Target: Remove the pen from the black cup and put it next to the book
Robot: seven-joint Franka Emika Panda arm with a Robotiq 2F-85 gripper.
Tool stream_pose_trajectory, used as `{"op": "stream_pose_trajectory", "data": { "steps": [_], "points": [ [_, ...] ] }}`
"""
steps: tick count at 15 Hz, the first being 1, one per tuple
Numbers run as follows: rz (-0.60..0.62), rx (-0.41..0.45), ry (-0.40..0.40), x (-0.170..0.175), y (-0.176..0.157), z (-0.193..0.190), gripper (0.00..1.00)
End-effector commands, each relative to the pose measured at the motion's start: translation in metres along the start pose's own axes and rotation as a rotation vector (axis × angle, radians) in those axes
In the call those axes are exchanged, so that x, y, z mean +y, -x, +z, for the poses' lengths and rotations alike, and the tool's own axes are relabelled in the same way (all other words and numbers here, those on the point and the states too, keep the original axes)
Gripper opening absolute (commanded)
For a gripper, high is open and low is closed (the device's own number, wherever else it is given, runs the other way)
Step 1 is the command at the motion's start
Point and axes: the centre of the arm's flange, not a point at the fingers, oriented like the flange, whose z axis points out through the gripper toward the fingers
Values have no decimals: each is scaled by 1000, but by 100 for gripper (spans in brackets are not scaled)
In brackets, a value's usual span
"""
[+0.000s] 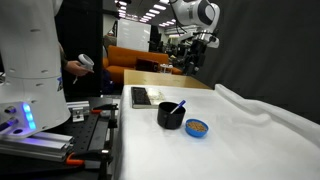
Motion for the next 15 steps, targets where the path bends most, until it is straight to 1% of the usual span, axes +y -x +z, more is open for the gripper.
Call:
{"op": "stream_pose_trajectory", "data": {
  "steps": [1,5,8,9,15],
  "points": [
    [22,-48,-31,2,-39,18,100],
    [69,-69,-46,17,-62,35,100],
    [82,-59,-51,28,-58,34,100],
    [86,-42,-32,25,-58,39,100],
    [84,-42,-31,23,-58,39,100]
  ]
}}
